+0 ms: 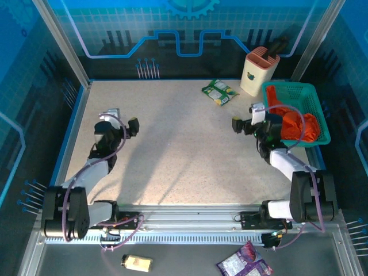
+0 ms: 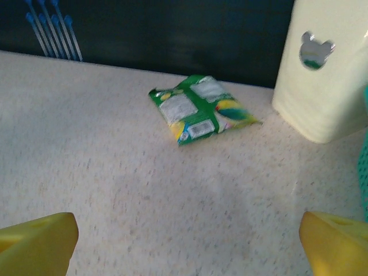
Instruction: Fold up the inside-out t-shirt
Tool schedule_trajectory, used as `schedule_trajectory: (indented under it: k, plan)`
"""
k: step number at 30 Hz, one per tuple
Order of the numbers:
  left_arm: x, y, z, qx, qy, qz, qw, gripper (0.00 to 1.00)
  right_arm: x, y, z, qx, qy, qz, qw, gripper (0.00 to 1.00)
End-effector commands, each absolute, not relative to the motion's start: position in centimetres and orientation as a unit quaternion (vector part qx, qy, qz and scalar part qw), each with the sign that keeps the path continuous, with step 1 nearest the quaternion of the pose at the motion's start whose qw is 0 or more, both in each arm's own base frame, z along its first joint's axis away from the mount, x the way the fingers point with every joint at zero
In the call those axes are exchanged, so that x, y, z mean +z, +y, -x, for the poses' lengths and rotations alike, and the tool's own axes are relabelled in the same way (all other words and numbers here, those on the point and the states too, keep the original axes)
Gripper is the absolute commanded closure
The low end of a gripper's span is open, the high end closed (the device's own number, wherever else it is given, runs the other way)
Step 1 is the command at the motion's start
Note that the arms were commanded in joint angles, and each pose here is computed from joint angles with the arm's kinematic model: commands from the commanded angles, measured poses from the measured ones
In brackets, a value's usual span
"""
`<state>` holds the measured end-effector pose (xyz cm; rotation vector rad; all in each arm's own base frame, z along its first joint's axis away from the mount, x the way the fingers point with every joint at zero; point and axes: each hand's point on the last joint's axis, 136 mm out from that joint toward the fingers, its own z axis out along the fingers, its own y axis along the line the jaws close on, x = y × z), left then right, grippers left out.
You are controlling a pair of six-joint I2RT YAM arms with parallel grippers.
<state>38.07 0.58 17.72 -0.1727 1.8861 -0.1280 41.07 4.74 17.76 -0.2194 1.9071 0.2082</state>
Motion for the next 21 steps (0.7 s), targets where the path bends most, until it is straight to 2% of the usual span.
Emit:
schedule_trajectory:
  k: [1, 6, 13, 16, 21]
  plan:
    - [17.5, 1.7, -35.9, -0.046, 0.841, 0.14, 0.521, 0.01, 17.0, 1.6, -40.6, 0.094, 0.868, -0.013, 0.487, 0.0]
    - [21.3, 1.8, -33.8, -0.059, 0.855, 0.177, 0.484, 0.01, 18.2, -3.2, -41.3, 0.095, 0.89, -0.145, 0.422, 0.09]
    - [24.7, -0.3, -32.4, -0.1, 0.887, 0.131, 0.431, 0.01, 16.1, -10.5, -39.6, 0.063, 0.885, -0.331, 0.321, 0.11]
    - [24.9, -1.1, -31.9, -0.106, 0.9, 0.102, 0.411, 0.01, 14.6, -13.4, -38.4, 0.01, 0.867, -0.412, 0.28, 0.07]
    - [21.3, -0.4, -31.4, -0.079, 0.909, 0.094, 0.399, 0.01, 11.5, -15.2, -37.4, -0.034, 0.835, -0.516, 0.189, 0.04]
